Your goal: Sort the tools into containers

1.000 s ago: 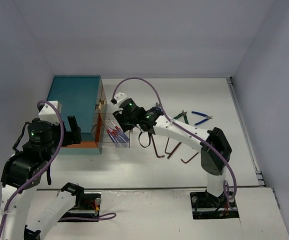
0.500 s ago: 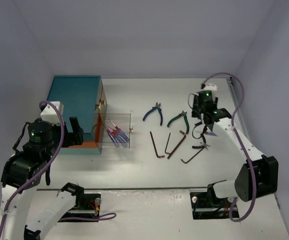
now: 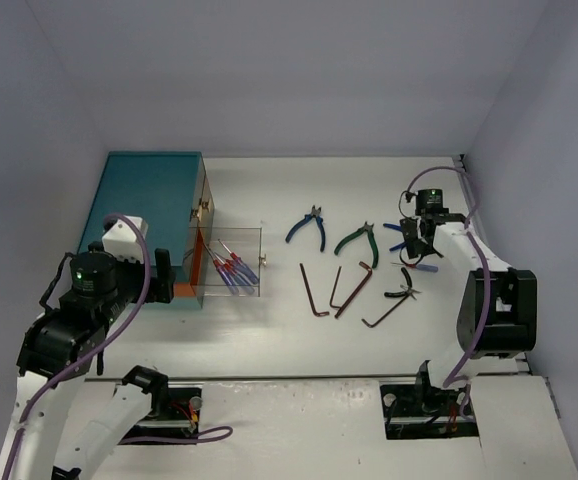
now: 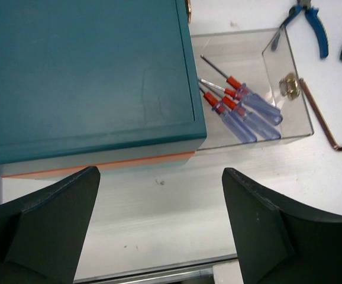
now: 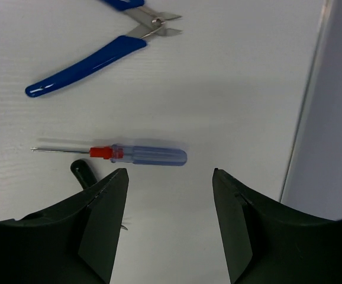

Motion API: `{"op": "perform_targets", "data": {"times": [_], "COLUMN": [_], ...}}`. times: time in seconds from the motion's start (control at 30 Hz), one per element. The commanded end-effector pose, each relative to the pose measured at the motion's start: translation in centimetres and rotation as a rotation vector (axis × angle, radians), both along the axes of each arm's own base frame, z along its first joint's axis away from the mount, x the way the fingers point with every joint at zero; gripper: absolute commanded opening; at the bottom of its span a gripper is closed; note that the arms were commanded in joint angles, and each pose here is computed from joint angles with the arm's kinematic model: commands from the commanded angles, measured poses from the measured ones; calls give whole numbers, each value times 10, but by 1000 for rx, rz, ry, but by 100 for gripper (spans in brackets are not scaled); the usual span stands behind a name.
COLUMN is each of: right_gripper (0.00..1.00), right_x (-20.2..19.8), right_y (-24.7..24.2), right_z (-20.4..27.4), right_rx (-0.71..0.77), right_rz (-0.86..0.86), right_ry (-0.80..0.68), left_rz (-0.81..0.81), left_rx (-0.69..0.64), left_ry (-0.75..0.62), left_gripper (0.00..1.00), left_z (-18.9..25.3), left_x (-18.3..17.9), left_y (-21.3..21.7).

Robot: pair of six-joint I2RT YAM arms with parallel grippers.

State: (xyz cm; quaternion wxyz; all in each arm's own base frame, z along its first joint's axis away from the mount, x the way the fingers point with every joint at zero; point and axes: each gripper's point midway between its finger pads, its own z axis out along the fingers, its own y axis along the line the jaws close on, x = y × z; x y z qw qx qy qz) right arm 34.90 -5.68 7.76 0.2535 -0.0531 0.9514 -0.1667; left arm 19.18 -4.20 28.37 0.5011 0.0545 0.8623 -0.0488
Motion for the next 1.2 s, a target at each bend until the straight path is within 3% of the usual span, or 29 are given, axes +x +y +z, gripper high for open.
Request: {"op": "perform_targets", "data": {"times": [0.0,0.27,0.73,1.0,1.17], "right_gripper": [56,57,56,53,46], "right_x": [1,-7,-13,-1,-10], "right_y": [23,0,1,8,12], "right_z": [-21,-29,-59,-70,-84], "right_rx": [67,6,58,158,224], "right_rz": [247,269,291,278,239], "right_ry": [93,153,244,240,271], "left_rz": [-49,-41,-38,-50,-46], "left_rx": [11,12,15,12,11], "left_ry": [-144,-144,-134,-120,-112], "left_gripper": [81,81,81,81,81], "left_z": [20,12,8,4,4], "left_x": [11,6,6,7,9], "left_y": [-4,-2,-1,-4,-4]}}
